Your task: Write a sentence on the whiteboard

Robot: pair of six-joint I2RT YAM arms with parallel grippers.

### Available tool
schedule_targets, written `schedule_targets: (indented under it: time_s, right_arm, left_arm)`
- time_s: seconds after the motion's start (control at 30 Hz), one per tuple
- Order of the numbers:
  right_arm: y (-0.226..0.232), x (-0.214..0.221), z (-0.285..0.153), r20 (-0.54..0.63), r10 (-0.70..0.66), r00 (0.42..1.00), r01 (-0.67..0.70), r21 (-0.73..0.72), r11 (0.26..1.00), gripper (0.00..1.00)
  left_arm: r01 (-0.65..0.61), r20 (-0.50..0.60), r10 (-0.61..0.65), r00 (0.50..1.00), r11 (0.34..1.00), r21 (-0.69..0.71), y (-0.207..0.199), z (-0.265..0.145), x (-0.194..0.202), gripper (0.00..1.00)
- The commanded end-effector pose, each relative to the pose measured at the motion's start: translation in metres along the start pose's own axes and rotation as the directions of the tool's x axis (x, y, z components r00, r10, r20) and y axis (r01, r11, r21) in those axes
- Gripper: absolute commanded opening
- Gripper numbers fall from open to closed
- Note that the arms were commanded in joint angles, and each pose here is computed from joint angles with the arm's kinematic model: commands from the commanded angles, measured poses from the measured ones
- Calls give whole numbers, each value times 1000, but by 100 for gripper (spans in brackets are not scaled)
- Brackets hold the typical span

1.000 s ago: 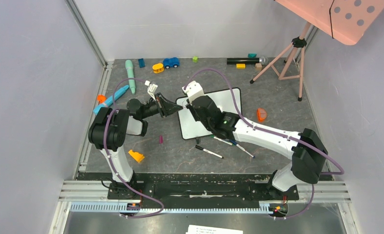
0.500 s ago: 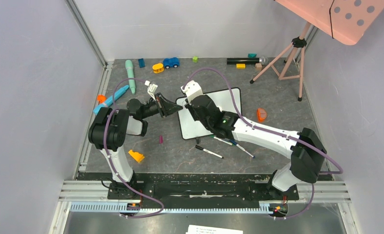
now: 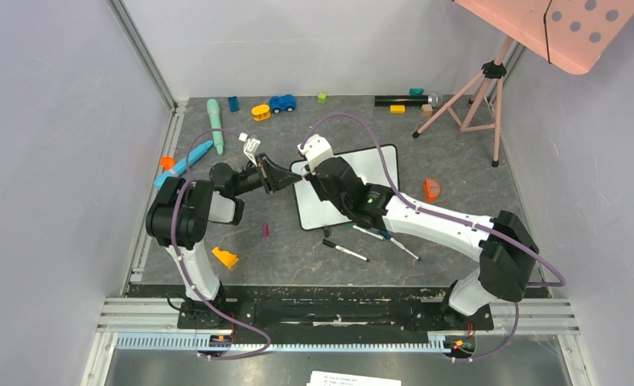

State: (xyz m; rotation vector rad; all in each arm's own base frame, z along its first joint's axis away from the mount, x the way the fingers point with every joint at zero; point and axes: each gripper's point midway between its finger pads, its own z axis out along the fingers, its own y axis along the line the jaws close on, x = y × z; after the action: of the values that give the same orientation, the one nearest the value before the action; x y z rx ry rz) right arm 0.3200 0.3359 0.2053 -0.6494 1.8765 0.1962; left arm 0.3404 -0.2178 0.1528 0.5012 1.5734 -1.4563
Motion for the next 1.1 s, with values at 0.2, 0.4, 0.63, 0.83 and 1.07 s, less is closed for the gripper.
schedule_targets:
  time_s: [0.2, 0.4, 0.63, 0.83, 1.07]
  right_arm:
    - [-13, 8, -8, -6, 3, 1000, -3, 39, 999, 0]
    - [-21, 5, -9, 1, 6, 1000, -6, 82, 997, 0]
    - [-23, -1, -6, 11, 8, 1000, -9, 89, 996, 0]
    - [-23, -6, -3, 18, 12, 1000, -13, 89, 996, 0]
    - [-25, -10, -2, 27, 18, 999, -21, 103, 995, 0]
  left_arm:
    - [-146, 32, 145, 989, 988, 46, -13, 1, -16, 2]
    - [-147, 32, 146, 989, 988, 46, -13, 1, -16, 2]
    - [-147, 32, 145, 989, 988, 45, -13, 1, -16, 2]
    - [-147, 32, 145, 989, 988, 46, -13, 1, -16, 2]
    - [-147, 32, 146, 989, 988, 45, -13, 1, -16, 2]
